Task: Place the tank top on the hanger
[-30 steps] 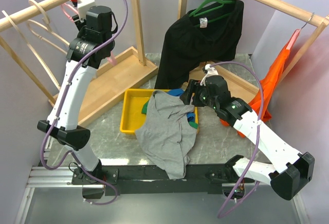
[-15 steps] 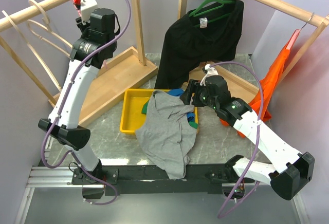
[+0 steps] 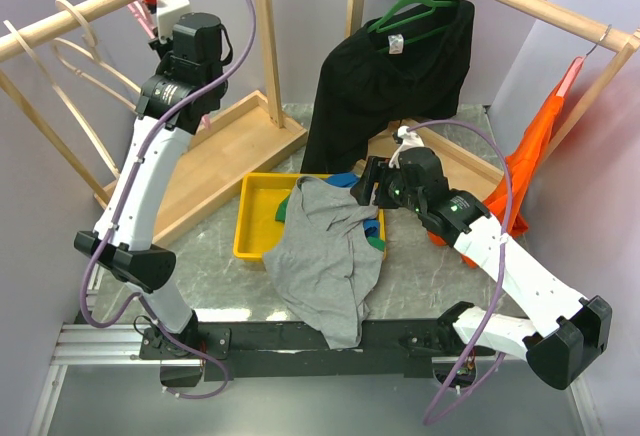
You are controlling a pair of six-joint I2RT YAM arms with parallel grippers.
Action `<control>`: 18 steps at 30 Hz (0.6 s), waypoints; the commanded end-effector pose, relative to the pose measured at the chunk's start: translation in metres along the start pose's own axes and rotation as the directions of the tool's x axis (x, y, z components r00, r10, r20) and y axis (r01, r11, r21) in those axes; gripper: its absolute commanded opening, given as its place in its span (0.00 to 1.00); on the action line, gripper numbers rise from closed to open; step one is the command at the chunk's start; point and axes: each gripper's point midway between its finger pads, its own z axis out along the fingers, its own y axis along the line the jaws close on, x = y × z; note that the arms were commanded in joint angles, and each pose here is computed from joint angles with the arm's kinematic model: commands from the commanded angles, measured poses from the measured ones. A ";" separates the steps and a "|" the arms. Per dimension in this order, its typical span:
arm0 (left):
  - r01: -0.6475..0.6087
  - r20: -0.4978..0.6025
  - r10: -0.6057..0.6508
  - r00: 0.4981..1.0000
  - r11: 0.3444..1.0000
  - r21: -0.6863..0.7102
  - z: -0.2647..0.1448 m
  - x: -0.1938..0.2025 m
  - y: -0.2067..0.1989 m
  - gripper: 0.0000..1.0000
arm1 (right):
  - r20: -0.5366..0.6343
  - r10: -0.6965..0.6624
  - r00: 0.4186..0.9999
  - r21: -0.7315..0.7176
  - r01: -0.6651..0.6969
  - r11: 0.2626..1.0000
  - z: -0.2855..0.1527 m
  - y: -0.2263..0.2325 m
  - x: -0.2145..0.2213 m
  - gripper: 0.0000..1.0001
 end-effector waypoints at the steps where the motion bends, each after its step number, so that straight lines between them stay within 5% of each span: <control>1: 0.074 0.106 -0.079 0.991 0.996 0.058 -0.019 -0.050 0.004 0.01 | 0.032 -0.016 0.999 -0.013 0.017 1.000 -0.005 0.007 -0.012 0.73; 12: 0.012 0.134 -0.035 0.990 0.986 0.167 -0.068 -0.046 -0.016 0.01 | 0.036 -0.015 0.999 0.014 0.015 1.000 0.002 0.004 -0.014 0.73; 18: 0.060 0.073 -0.098 0.993 0.911 0.408 -0.103 -0.039 -0.032 0.01 | 0.039 -0.026 0.999 0.045 0.024 0.999 0.003 -0.002 -0.013 0.73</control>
